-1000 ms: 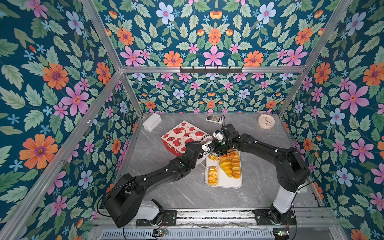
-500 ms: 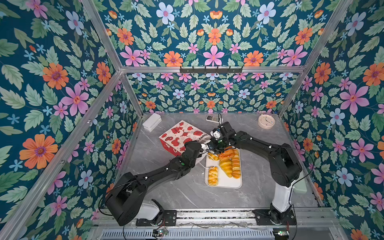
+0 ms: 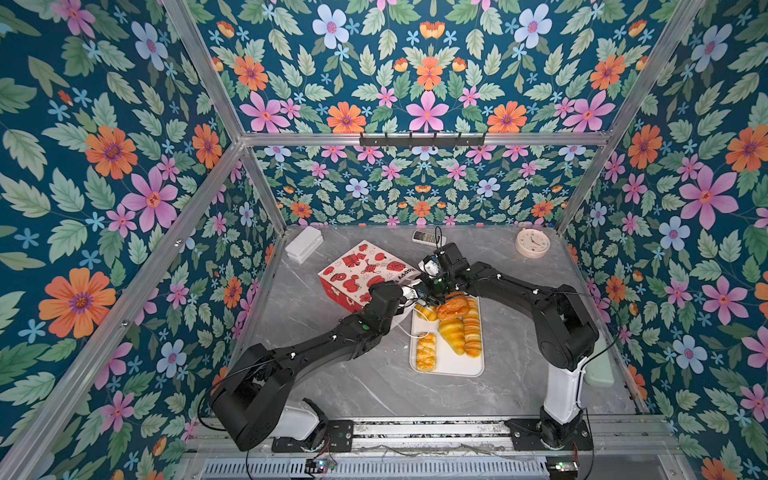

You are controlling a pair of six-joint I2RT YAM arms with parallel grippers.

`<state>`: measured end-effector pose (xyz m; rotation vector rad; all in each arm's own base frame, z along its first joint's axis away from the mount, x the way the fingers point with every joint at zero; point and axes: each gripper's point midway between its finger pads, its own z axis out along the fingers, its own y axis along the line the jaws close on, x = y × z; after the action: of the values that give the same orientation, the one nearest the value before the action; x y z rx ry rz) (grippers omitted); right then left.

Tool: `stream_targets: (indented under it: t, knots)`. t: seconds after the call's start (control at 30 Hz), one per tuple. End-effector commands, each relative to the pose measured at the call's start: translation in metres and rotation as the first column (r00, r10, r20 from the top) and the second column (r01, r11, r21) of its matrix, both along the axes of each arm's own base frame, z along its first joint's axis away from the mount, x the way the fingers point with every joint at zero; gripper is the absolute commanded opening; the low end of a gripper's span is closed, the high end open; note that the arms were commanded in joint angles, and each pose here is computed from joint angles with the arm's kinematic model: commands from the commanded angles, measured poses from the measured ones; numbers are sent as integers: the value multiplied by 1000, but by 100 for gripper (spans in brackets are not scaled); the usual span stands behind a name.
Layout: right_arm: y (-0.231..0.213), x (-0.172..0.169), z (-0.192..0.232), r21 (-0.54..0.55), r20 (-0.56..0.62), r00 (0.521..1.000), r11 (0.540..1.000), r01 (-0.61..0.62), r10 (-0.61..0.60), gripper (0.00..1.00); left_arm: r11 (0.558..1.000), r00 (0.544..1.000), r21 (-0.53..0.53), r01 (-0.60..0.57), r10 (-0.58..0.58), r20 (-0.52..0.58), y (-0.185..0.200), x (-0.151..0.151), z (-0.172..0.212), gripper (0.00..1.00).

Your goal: Take the fake bread out of the paper bag

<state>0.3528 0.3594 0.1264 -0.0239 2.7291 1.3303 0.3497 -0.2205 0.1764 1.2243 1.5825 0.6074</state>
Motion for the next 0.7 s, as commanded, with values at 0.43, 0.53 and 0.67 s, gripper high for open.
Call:
stream_targets:
  t: [0.43,0.53,0.67]
  knots:
    - [19,20,1,78,4,1000,997,19,-19,48,999,1000,-40,14,-14,0,-4,0,3,0]
    - [23,22,-1,93,-12,1000,996,19,-18,48,999,1000,-43,16,-16,-4,-6,1,3,0]
    - [24,26,-6,90,-16,999,996,29,-27,47,999,1000,-48,17,-17,-6,-8,2,3,0]
